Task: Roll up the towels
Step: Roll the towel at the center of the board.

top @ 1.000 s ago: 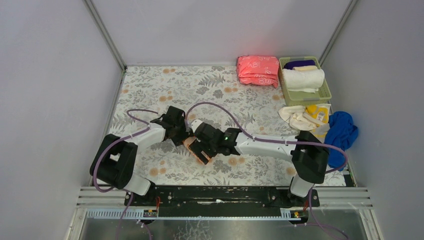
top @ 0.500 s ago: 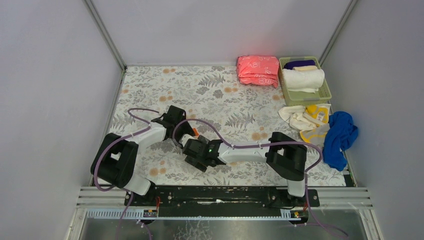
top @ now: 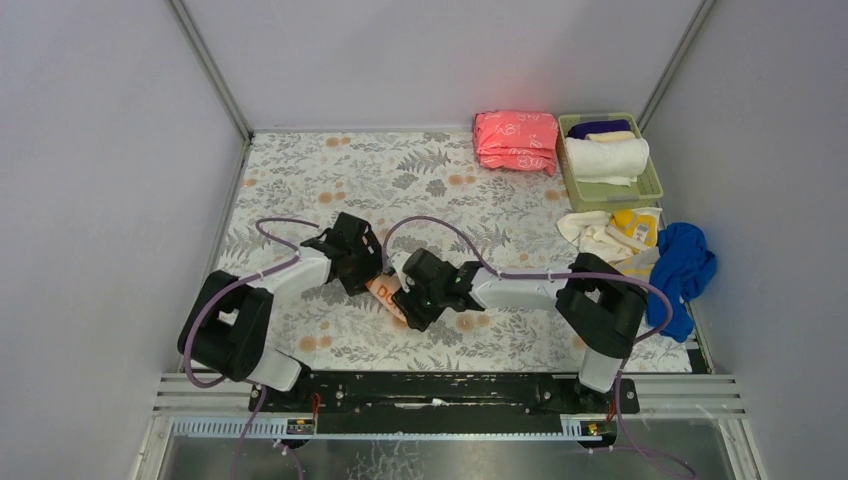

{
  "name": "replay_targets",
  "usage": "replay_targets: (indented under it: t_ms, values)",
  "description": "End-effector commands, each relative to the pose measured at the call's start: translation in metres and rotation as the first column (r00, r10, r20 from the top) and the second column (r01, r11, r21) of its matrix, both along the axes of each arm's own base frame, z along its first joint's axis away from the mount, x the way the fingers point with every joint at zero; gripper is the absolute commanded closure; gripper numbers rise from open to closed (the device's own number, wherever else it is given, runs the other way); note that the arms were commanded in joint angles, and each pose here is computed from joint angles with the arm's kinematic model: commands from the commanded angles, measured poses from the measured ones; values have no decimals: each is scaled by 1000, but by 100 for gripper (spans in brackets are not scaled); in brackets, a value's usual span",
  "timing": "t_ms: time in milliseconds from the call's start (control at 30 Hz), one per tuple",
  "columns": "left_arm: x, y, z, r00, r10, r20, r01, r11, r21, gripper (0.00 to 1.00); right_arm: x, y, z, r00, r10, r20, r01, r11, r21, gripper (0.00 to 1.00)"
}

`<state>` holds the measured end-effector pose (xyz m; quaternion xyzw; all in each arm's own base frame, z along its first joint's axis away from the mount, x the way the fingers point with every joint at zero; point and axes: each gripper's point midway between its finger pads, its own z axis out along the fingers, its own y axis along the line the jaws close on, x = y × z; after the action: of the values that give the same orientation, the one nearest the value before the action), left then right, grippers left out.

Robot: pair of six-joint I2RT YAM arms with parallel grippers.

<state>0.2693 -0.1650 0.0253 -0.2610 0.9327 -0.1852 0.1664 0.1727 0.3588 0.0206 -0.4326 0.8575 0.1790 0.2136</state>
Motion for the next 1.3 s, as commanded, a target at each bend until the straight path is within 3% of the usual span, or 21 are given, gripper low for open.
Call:
replay_targets:
  t_ms: [0, 233, 367, 467, 533, 633, 767, 967, 1267]
  values:
    - [-40, 18, -19, 990, -9, -141, 18, 998, 61, 26, -35, -10, -10, 963, 34, -268, -10, 996, 93, 56]
    - [-40, 21, -20, 990, 0, -140, 10, 997, 74, 28, -34, -14, -17, 910, 33, -412, 50, 980, 190, 57]
    - [-41, 23, -26, 989, -1, -150, 15, 996, 90, 38, -33, -11, -16, 905, 31, -423, 56, 980, 192, 56]
    - [-42, 25, -30, 987, -6, -163, 24, 994, 108, 48, -23, -14, -13, 923, -12, -385, 76, 986, 151, 50]
    - [-44, 27, -33, 984, -11, -176, 33, 991, 127, 53, -13, -18, -4, 945, -42, -326, 81, 991, 108, 40]
    - [-45, 30, -35, 983, -14, -183, 43, 987, 155, 55, -1, -16, 30, 979, -49, -198, 69, 993, 93, 25]
    - [-46, 29, -38, 982, -22, -188, 55, 984, 171, 57, 7, -7, 67, 994, -46, -103, 55, 995, 82, 14]
    - [-48, 25, -43, 978, -42, -203, 81, 979, 187, 57, 24, 15, 88, 996, -82, -21, 84, 993, 79, 8]
    - [-48, 24, -45, 977, -58, -206, 100, 975, 199, 56, 29, 45, 60, 982, -163, -95, 172, 981, 93, 6]
